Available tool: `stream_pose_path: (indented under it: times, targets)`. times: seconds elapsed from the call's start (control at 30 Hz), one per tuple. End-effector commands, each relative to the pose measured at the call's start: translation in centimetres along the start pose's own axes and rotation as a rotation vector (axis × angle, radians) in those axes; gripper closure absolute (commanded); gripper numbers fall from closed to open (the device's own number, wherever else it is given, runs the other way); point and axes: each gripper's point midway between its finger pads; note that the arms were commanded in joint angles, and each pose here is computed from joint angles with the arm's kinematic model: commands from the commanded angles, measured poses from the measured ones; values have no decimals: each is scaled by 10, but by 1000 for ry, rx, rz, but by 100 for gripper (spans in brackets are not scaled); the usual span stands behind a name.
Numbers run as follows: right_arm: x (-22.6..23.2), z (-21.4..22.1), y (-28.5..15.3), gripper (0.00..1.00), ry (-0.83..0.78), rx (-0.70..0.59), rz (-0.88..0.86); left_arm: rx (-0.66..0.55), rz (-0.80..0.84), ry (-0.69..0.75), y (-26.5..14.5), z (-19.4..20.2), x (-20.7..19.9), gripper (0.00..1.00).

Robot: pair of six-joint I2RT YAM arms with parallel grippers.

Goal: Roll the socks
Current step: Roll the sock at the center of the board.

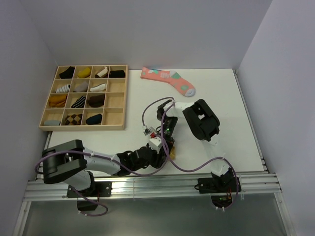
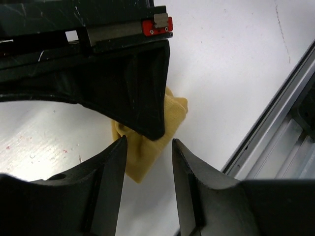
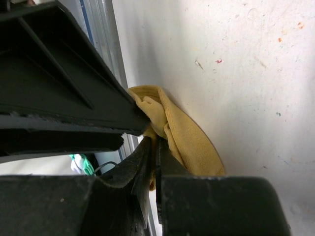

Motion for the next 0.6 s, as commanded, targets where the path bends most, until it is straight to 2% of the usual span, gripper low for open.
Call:
stream_pose_path:
  times: [0.0, 0.43, 0.57]
  targets:
    - [-4, 6, -2, 95, 0, 36, -12, -51, 47, 21, 9, -20, -5, 53]
    - [-12, 3, -9, 95, 6, 38, 5, 7, 140, -5, 15, 1, -16, 55]
    - [-14, 0, -11, 95, 7, 28, 18, 29, 130, -16, 18, 8, -14, 59]
Point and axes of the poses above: each gripper's point midway between its finger pads, its own y axis out along the fingers, its own x axis along the line the jaws close on, z = x × y, and after that the axes turned 13 degrees about y, right-handed
